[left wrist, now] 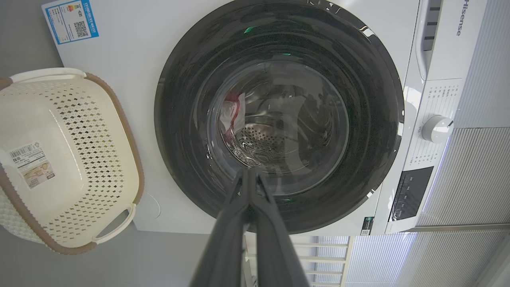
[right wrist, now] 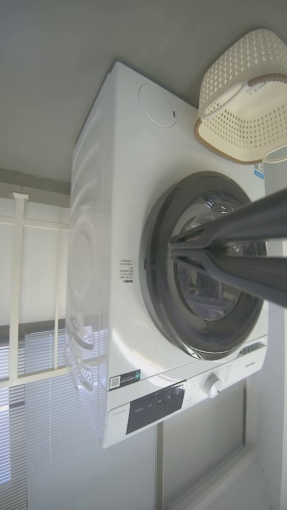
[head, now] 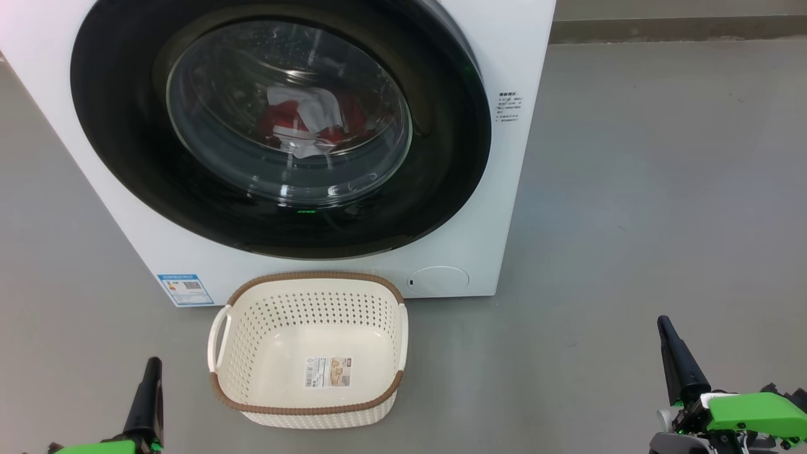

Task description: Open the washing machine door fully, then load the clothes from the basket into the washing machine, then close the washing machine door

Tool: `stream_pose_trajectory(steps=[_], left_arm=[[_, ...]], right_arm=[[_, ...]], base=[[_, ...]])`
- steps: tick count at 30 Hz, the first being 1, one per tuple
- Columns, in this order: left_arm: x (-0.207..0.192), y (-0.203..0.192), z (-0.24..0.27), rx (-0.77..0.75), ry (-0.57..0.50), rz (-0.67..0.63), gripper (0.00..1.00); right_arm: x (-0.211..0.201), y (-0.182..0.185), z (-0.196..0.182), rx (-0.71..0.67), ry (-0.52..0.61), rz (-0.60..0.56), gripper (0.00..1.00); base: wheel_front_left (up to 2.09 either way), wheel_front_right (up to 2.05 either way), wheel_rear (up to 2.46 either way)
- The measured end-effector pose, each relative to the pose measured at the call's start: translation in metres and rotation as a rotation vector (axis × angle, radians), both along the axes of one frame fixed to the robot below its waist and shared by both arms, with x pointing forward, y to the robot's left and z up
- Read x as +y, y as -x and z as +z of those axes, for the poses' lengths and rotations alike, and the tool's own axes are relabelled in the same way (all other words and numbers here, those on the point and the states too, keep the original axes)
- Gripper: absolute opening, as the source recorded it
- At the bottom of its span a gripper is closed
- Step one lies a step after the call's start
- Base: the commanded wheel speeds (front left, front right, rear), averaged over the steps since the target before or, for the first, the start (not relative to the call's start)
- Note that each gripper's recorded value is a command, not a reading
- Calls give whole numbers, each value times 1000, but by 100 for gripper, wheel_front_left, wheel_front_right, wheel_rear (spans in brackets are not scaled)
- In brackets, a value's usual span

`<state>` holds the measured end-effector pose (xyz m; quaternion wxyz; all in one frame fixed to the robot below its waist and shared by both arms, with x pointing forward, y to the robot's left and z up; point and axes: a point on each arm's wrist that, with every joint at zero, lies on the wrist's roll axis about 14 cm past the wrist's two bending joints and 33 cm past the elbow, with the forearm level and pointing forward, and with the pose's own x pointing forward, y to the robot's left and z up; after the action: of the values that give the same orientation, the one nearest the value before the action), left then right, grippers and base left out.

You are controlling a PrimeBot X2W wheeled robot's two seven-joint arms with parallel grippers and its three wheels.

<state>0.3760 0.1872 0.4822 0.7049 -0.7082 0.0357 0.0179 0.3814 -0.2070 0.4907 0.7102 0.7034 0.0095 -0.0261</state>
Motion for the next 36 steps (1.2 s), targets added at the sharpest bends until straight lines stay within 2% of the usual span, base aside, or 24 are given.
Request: stream_pose_trajectory(steps=[36], left_arm=[[0,-2,2,-7,9,1,0]], right_arm=[[-1,0,0,-1,-16,-7,0]], base=[[0,0,0]])
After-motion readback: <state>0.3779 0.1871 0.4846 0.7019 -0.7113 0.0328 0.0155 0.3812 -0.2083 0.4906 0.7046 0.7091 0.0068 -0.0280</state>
